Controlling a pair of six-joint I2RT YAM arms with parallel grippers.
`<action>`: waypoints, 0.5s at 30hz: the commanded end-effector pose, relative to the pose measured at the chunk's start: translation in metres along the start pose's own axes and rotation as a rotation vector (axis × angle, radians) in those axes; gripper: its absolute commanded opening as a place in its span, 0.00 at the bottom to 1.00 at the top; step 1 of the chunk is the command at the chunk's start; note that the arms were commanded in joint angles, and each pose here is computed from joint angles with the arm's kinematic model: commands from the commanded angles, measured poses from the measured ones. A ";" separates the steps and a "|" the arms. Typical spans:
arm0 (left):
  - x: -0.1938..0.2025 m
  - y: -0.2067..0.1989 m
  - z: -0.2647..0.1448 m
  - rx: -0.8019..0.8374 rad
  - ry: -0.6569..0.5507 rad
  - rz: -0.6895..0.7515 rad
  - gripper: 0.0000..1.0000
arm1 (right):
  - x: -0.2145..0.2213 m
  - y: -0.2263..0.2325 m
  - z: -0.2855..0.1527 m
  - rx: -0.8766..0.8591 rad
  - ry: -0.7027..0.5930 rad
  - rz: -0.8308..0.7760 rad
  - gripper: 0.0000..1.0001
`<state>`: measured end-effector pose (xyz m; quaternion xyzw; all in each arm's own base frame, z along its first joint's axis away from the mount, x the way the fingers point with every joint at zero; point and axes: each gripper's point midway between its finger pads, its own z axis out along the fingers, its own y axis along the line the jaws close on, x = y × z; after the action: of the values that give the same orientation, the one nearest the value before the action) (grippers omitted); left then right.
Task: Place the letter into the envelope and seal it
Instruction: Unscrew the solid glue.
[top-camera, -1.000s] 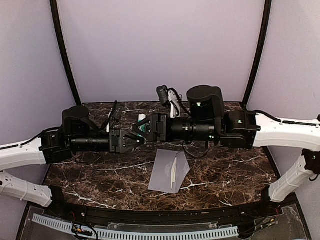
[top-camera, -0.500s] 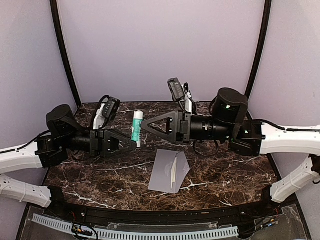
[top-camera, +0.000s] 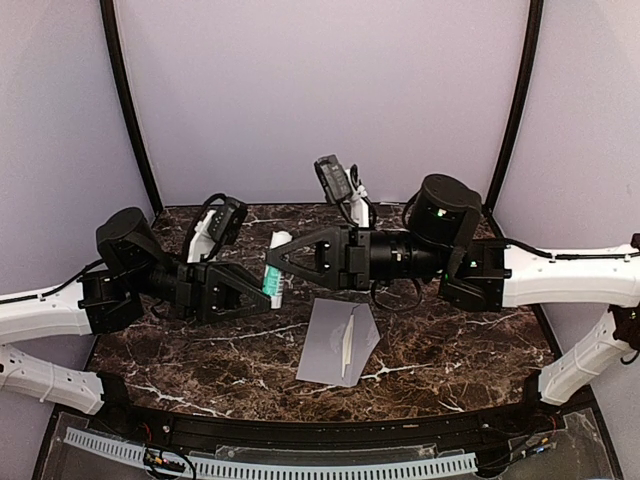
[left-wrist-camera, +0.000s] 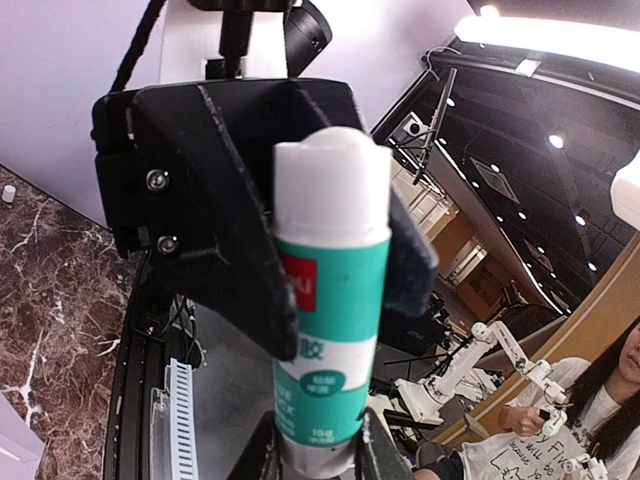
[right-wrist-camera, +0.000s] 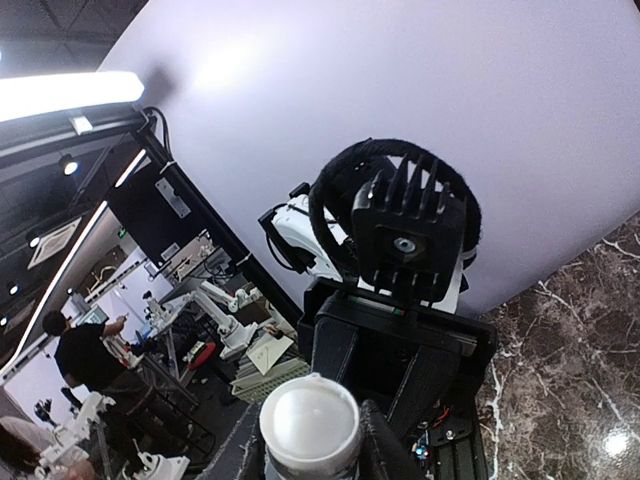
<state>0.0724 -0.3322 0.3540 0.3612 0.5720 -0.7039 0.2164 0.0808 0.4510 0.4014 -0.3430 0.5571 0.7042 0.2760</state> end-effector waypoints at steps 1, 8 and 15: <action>-0.012 -0.012 0.000 0.031 -0.029 0.047 0.00 | -0.013 0.020 0.003 -0.063 -0.026 -0.042 0.17; -0.017 0.007 -0.004 -0.076 -0.087 0.059 0.00 | -0.012 0.003 -0.003 0.035 -0.044 -0.027 0.02; -0.019 0.042 -0.008 -0.263 -0.102 0.051 0.00 | -0.009 -0.030 -0.012 0.221 -0.062 0.018 0.00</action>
<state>0.0911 -0.3365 0.3443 0.3341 0.6031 -0.6786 0.2534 0.1020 0.4519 0.3890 -0.3108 0.6003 0.6701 0.3067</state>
